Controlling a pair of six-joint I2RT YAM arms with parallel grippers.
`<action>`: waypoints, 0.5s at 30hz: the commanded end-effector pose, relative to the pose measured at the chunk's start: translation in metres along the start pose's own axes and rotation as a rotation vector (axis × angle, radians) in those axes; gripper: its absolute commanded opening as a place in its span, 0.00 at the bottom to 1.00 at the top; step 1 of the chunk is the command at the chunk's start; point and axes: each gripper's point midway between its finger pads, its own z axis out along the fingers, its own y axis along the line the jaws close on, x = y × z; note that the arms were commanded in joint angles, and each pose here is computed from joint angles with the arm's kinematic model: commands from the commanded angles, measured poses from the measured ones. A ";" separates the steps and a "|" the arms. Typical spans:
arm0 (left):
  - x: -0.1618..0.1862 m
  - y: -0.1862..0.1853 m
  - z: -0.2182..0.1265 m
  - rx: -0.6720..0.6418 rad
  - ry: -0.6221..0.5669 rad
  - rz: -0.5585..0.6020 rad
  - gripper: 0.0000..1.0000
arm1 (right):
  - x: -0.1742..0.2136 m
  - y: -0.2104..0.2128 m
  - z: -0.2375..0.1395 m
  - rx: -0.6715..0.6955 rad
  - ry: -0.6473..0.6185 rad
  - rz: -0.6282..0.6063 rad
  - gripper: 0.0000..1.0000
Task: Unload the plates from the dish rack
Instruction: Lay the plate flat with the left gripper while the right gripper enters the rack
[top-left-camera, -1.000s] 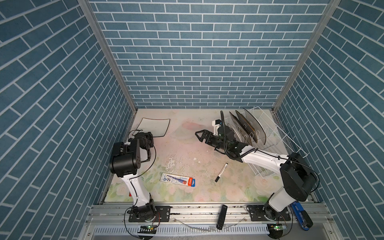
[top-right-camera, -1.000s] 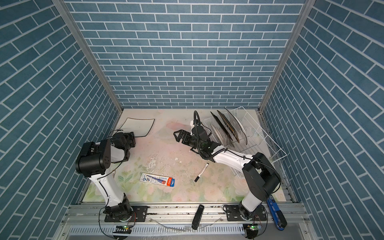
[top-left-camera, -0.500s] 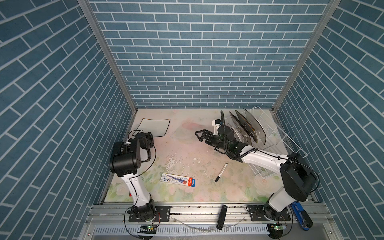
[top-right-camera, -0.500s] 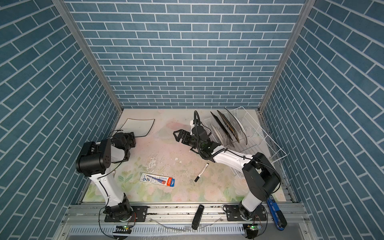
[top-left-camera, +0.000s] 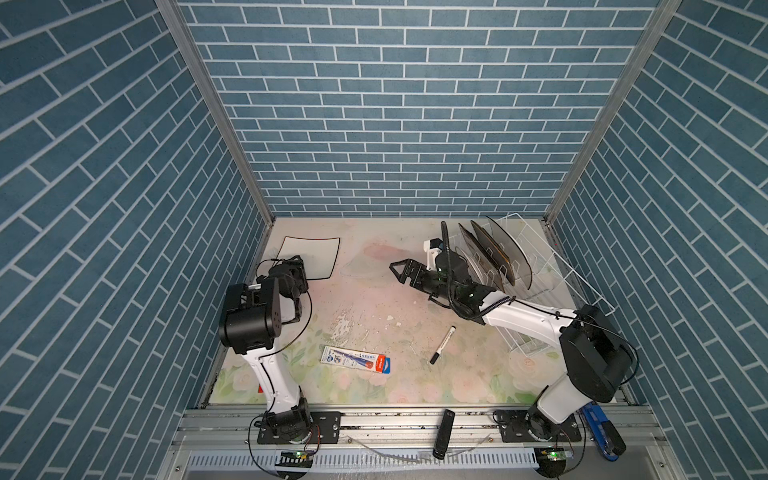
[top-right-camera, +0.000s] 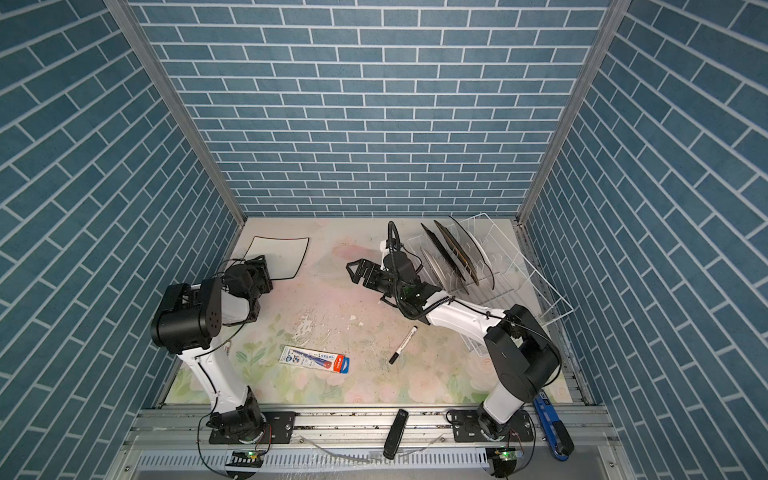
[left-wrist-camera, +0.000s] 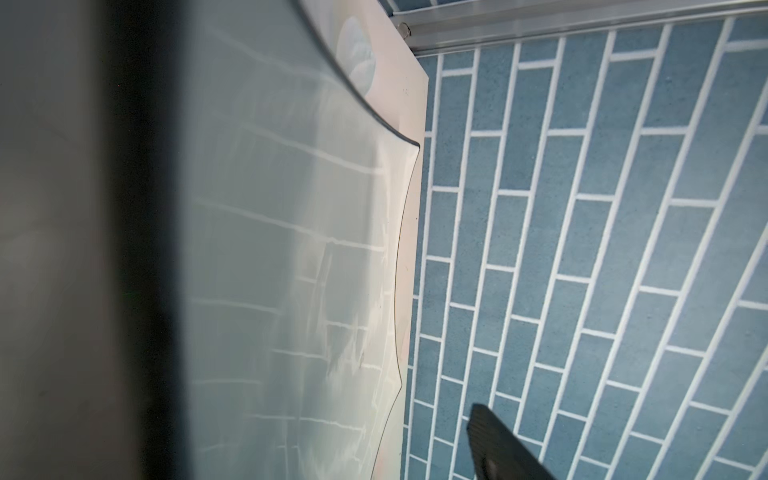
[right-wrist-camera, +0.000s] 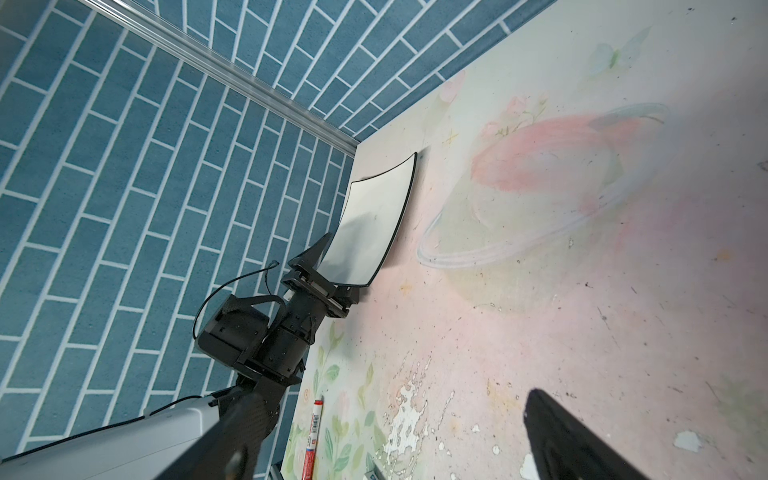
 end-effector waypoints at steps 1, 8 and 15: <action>-0.004 -0.033 -0.009 0.081 -0.018 0.012 0.82 | -0.004 0.009 0.003 -0.029 -0.013 -0.008 0.98; 0.000 -0.019 0.000 0.018 0.034 -0.005 0.92 | -0.003 0.010 0.004 -0.037 -0.015 0.009 0.98; -0.002 -0.006 -0.010 -0.074 0.018 0.021 0.96 | -0.003 0.011 0.001 -0.039 -0.020 0.008 0.98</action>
